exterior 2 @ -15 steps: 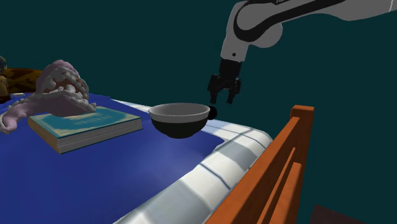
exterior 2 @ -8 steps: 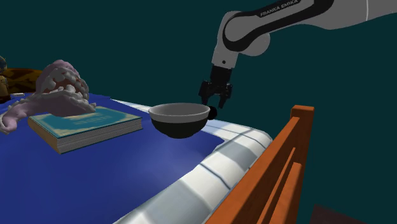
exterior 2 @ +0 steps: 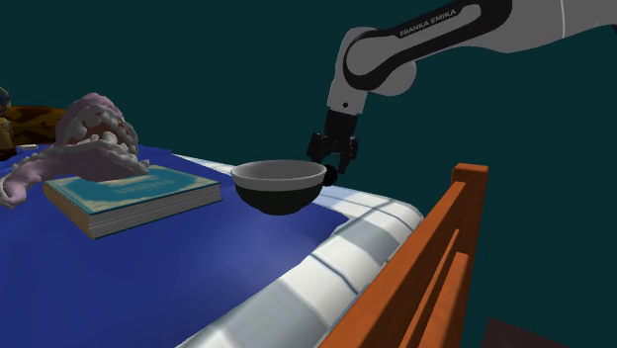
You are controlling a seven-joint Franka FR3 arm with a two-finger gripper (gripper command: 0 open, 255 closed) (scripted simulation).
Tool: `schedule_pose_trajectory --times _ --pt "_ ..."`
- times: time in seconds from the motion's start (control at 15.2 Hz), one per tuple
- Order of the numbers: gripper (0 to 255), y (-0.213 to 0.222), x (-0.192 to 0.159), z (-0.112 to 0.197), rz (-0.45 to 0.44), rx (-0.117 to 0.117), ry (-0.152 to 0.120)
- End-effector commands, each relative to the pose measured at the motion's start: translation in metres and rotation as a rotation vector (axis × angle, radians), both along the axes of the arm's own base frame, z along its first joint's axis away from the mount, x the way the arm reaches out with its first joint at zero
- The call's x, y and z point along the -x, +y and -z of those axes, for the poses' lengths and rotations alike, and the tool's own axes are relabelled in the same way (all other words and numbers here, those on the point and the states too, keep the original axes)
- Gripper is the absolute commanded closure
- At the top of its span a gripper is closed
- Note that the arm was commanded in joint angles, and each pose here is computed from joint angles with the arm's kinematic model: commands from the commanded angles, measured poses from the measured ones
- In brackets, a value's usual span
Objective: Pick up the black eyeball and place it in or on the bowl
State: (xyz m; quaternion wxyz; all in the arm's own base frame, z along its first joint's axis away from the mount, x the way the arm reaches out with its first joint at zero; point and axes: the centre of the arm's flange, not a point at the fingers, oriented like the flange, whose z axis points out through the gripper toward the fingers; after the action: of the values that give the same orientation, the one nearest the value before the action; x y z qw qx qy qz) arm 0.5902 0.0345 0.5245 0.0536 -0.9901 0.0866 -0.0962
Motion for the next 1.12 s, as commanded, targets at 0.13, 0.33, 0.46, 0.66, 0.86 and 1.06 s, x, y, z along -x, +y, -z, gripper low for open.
schedule_pose_trajectory --times 0.13,0.33,0.46,0.66,0.86,1.06 --pt "255 0.0 0.0 0.0 0.0 0.0 0.0" --pt "255 0.0 0.0 0.0 0.0 0.0 0.0" --pt "255 0.0 0.0 0.0 0.0 0.0 0.0" --pt "255 0.0 0.0 0.0 0.0 0.0 0.0" --pt "255 0.0 0.0 -0.01 0.0 0.0 0.0" --pt "255 0.0 0.0 -0.026 0.0 0.0 0.0"
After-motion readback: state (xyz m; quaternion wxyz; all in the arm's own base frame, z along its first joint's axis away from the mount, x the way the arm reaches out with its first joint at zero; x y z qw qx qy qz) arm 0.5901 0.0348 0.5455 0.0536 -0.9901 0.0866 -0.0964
